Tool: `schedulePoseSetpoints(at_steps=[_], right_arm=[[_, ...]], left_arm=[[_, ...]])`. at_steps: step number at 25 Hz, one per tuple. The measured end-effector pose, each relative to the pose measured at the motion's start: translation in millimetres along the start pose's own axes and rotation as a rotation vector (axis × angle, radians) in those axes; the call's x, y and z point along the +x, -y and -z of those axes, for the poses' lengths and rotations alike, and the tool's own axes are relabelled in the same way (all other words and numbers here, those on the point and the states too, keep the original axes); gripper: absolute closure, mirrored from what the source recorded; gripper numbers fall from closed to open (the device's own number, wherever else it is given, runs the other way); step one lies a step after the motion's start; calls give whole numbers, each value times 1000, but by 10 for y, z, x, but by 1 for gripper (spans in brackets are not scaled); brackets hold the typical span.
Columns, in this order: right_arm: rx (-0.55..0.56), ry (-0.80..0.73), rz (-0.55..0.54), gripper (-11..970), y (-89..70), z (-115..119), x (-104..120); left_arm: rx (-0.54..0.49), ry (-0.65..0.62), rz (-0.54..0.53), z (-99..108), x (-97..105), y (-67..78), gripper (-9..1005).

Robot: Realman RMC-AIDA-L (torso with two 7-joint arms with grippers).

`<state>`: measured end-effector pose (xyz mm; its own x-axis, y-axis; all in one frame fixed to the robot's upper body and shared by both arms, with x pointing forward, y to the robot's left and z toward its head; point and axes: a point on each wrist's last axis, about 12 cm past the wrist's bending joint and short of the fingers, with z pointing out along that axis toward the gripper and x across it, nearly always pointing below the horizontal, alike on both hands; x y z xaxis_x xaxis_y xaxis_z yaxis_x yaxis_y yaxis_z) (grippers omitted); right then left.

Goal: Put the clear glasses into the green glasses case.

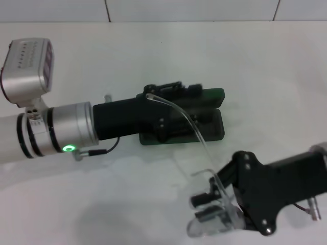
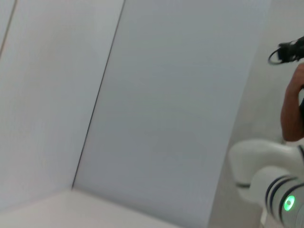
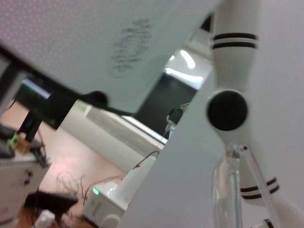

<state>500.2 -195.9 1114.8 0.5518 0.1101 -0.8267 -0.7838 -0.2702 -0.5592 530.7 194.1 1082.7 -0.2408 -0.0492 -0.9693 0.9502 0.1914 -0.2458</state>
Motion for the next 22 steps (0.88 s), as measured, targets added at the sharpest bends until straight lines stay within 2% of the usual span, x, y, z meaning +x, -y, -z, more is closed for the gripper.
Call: schedulePoseSetpoints(at_steps=[3, 10, 15, 22], right_arm=[[18, 17, -90, 835, 88, -65, 86], [62, -63, -266, 835, 195, -93, 215], [89, -81, -315, 835, 213, -58, 233], [129, -112, -332, 837, 222, -51, 283]], left_arm=[[-3, 79, -78, -23, -12, 45, 330], [-45, 269, -233, 110, 47, 203, 331], [-78, 284, -281, 166, 109, 254, 331], [-68, 276, -283, 121, 138, 264, 330]])
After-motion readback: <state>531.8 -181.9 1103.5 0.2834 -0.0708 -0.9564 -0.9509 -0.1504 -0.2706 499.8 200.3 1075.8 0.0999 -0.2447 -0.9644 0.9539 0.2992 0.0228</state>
